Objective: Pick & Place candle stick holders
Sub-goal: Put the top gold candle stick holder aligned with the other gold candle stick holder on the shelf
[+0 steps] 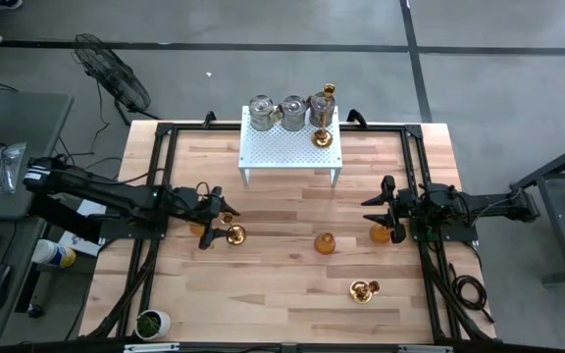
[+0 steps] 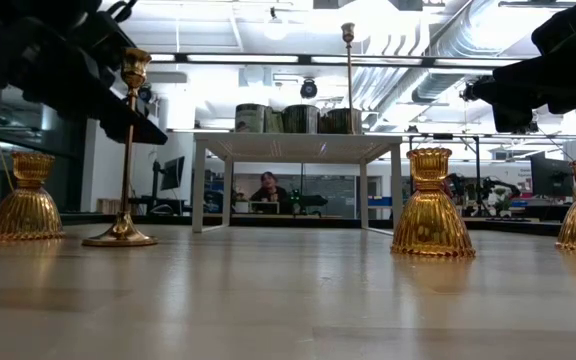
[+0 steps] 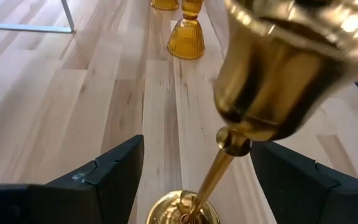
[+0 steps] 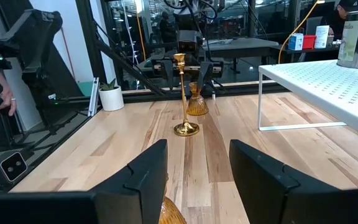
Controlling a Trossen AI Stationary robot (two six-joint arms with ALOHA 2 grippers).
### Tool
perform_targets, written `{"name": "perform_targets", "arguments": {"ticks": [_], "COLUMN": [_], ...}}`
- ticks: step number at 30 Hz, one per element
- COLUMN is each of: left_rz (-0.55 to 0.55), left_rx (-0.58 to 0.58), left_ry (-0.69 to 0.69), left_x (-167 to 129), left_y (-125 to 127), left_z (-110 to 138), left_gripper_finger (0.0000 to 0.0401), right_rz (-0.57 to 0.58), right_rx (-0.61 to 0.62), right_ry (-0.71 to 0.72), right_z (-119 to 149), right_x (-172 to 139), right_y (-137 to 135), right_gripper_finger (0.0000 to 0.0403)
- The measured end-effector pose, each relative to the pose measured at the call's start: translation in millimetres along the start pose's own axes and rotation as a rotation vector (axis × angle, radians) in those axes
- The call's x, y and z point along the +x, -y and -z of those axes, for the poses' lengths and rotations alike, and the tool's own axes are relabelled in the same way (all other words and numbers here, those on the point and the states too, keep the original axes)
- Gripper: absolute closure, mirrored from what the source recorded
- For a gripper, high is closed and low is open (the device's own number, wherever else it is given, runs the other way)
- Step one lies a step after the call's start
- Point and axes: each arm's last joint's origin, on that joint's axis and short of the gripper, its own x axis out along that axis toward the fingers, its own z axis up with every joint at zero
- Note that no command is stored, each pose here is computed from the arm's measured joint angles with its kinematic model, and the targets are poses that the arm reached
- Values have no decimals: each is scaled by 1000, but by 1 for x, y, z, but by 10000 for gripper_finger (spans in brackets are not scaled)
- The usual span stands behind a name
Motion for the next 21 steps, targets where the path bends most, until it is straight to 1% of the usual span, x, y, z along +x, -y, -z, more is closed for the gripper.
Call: {"name": "perform_targets", "arguments": {"ticks": [3, 6, 15, 21], "left_rz": [7, 18, 27, 21], "left_rx": [3, 7, 4, 4], "left_ry": [-3, -5, -5, 2], "left_x": [0, 0, 0, 0], "left_y": [1, 3, 5, 5], "left_z": [0, 1, 1, 0], "left_gripper_finger": [123, 149, 268, 339], "right_rz": [0, 0, 0, 0], "right_rx": [0, 0, 0, 0], "right_ry": [0, 0, 0, 0], "right_z": [0, 0, 0, 0], "right_x": [0, 0, 0, 0], "right_y": [0, 0, 0, 0], "right_gripper_finger": [238, 238, 238, 238]}}
